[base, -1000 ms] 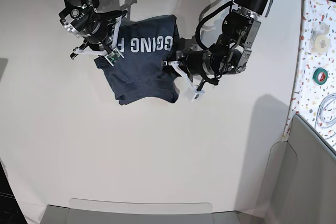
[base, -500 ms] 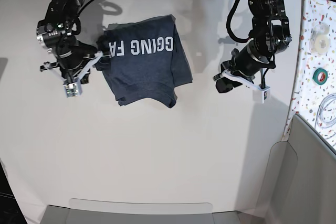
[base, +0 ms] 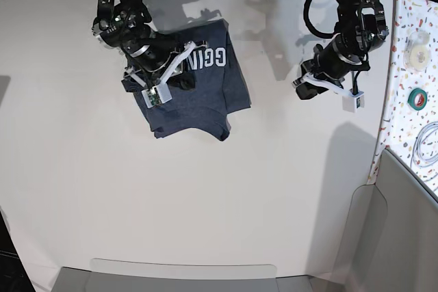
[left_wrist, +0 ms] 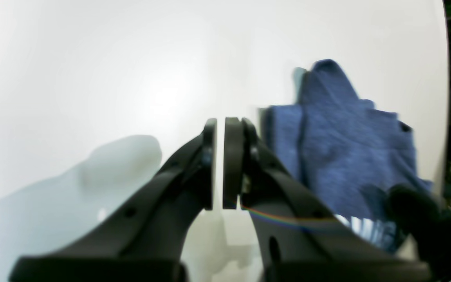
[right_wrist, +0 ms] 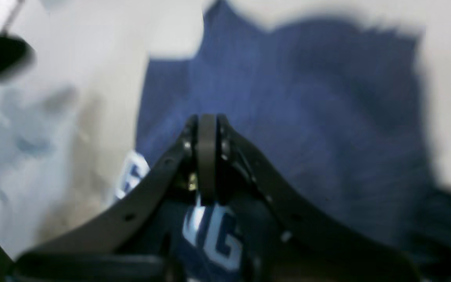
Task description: Layout the t-shirt on the table in an organized manner, then fold the t-shirt properly
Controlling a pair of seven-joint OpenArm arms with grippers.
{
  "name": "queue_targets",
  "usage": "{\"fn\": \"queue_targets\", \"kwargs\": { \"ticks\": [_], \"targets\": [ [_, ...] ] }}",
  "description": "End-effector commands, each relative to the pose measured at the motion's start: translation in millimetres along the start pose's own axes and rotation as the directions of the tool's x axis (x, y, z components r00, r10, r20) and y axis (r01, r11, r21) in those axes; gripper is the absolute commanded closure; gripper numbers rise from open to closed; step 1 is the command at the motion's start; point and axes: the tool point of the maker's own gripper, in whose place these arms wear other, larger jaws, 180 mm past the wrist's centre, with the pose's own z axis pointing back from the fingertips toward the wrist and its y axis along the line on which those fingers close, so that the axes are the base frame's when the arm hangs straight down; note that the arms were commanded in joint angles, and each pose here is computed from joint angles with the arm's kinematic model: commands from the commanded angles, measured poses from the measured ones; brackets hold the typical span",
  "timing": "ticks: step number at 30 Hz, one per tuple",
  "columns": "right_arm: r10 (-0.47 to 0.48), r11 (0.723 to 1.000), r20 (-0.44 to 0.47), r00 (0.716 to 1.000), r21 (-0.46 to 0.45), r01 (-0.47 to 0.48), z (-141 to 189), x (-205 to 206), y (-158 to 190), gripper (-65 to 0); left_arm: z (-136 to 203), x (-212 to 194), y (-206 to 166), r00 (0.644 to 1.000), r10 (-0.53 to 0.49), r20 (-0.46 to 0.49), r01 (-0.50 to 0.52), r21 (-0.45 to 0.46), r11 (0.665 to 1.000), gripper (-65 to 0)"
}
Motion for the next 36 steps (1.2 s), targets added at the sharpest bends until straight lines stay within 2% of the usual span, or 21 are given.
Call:
{"fn": "queue_targets", "kwargs": {
  "ticks": [1, 4, 7, 10, 15, 17, 19, 23, 28, 31, 34, 36],
  "targets": [
    [0.012, 1.0, -0.037, 0.999, -0.027, -0.013, -1.9, -11.6, -9.7, 0.0, 3.9, 9.7, -4.5, 0.999, -0.018, 0.033, 0.018, -0.015, 1.0, -3.7],
    [0.045, 0.991, -0.182, 0.982, -0.118, -0.067, -6.7, -55.8, -49.5, 0.0, 5.1, 3.7, -0.9, 1.0, -0.013, 0.019, 0.013, -0.009, 1.0, -3.7],
    [0.061, 0.962, -0.273, 0.96, -0.239, -0.129, 15.3, -79.8, -107.0, 0.0, 5.2, 3.1, -0.6, 1.0, -0.013, 0.018, 0.013, -0.008, 1.0, -3.7],
    [0.063, 0.913, -0.338, 0.939, -0.36, -0.191, 58.6, -90.1, -168.3, 0.0, 5.3, 1.4, -0.2, 1.0, -0.012, 0.01, 0.012, -0.007, 1.0, -3.7],
    [0.066, 0.799, -0.461, 0.885, -0.507, -0.323, 137.7, -88.3, -255.3, 0.0, 4.3, -1.0, -2.3, 1.0, -0.012, 0.003, 0.012, -0.012, 1.0, -3.7],
    [0.058, 0.761, -0.495, 0.867, -0.54, -0.359, 162.0, -85.8, -280.2, 0.0, 4.0, -1.8, -3.0, 1.0, -0.011, 0.0, 0.012, -0.014, 1.0, -3.7],
    [0.051, 0.739, -0.525, 0.849, -0.552, -0.386, 175.9, -85.7, -296.2, 0.0, 3.8, -2.3, -3.8, 1.0, -0.008, 0.0, 0.008, -0.017, 1.0, -3.7],
    [0.043, 0.724, -0.552, 0.833, -0.557, -0.407, 182.5, -83.2, -312.8, 0.0, 3.8, -2.3, -3.8, 1.0, -0.008, 0.0, 0.008, -0.017, 1.0, -3.7],
    [0.034, 0.731, -0.524, 0.851, -0.567, -0.379, 174.3, -81.4, -320.1, 0.0, 4.4, -8.0, -1.6, 1.0, -0.003, -0.012, 0.003, -0.012, 1.0, -3.7],
    [0.056, 0.719, -0.483, 0.874, -0.588, -0.371, 172.7, -62.2, -321.9, 0.0, 4.4, -8.0, -1.6, 1.0, -0.003, -0.012, 0.003, -0.012, 1.0, -3.7],
    [0.084, 0.664, -0.392, 0.916, -0.664, -0.345, 190.9, -21.1, -331.2, 0.0, 4.9, -7.8, -3.3, 1.0, -0.006, -0.012, 0.005, -0.016, 1.0, -3.7],
    [0.085, 0.622, -0.298, 0.951, -0.73, -0.284, 207.6, 7.4, -339.8, 0.0, 3.8, -10.4, -6.9, 1.0, -0.011, -0.02, 0.01, -0.025, 1.0, -3.6]
  ]
}}
